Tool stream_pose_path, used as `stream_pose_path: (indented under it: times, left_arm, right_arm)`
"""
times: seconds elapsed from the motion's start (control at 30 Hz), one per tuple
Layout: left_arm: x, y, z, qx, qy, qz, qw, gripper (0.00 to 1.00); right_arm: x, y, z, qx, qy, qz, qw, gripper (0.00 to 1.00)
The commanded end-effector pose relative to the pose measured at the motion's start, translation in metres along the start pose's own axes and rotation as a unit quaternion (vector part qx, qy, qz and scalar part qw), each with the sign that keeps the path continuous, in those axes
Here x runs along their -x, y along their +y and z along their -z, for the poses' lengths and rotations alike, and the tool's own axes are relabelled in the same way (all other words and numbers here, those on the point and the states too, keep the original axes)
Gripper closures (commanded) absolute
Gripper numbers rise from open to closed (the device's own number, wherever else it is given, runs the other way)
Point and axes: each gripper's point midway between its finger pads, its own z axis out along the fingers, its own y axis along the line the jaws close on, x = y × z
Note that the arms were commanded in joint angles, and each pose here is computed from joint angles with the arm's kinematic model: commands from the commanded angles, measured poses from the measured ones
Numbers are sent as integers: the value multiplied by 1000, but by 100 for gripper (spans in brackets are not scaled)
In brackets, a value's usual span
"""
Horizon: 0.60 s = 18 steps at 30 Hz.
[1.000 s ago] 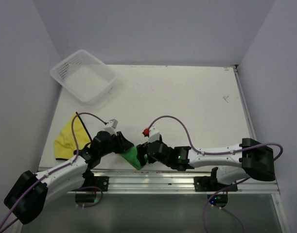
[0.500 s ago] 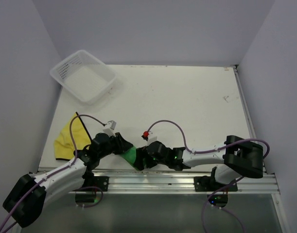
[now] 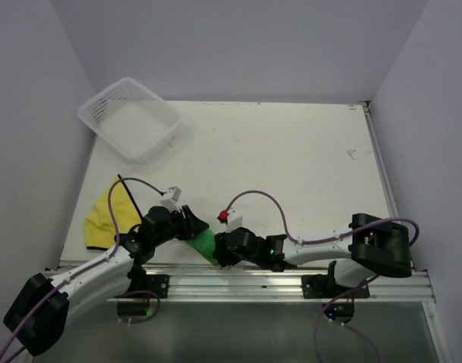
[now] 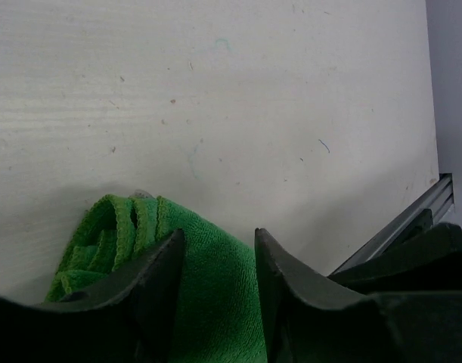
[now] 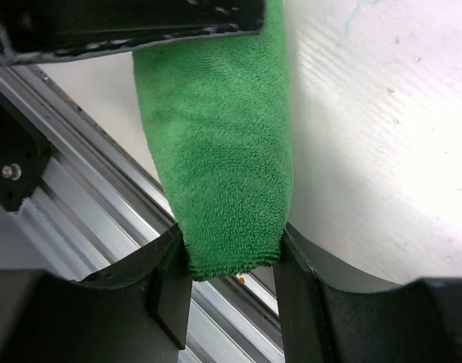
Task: Roll the towels
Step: Roll the towel
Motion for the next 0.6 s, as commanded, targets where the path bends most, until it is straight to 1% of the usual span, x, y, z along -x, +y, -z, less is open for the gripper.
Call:
stream_pose_path:
  times: [0.0,0.03,0.07,0.1,0.13,0.17,0.2,0.23,0.37,0.43,0.5,0.57]
  left_arm:
    - [-3,19,2,70,25,-12,997,51]
    - [-2,21,4,83,31,-14,996,45]
    - [11,13,3,86,22,-24,996,41]
    - [15,12,2,94,23,-30,995,36]
    - [21,10,2,100,22,-36,994,28]
    - [32,7,2,118,16,-40,992,24]
    - [37,5,3,126,15,-43,991,21]
    - [43,3,3,133,13,-50,990,15]
    - [73,-3,12,180,7,-67,981,5]
    - [78,0,18,200,11,-70,977,3]
    - [90,-6,23,202,-2,-66,977,1]
    - [89,-7,27,203,1,-56,978,0]
  right_arm:
    - [33,-3,12,-75,-84,73,991,58]
    - [32,-8,13,-95,-88,86,988,58]
    - [29,-6,12,-105,-90,99,985,58]
    - [39,-9,13,-132,-114,106,979,59]
    - [40,-11,14,-146,-118,120,975,59]
    - [35,-14,11,-161,-118,133,971,59]
    - [46,-14,12,-183,-142,138,963,59]
    - [45,-18,12,-198,-142,150,958,59]
    - [45,-17,8,-232,-162,184,941,59]
    - [44,-16,4,-247,-169,202,932,59]
    - [41,-10,-2,-254,-171,219,926,58]
    - [39,-12,-2,-273,-172,236,917,57]
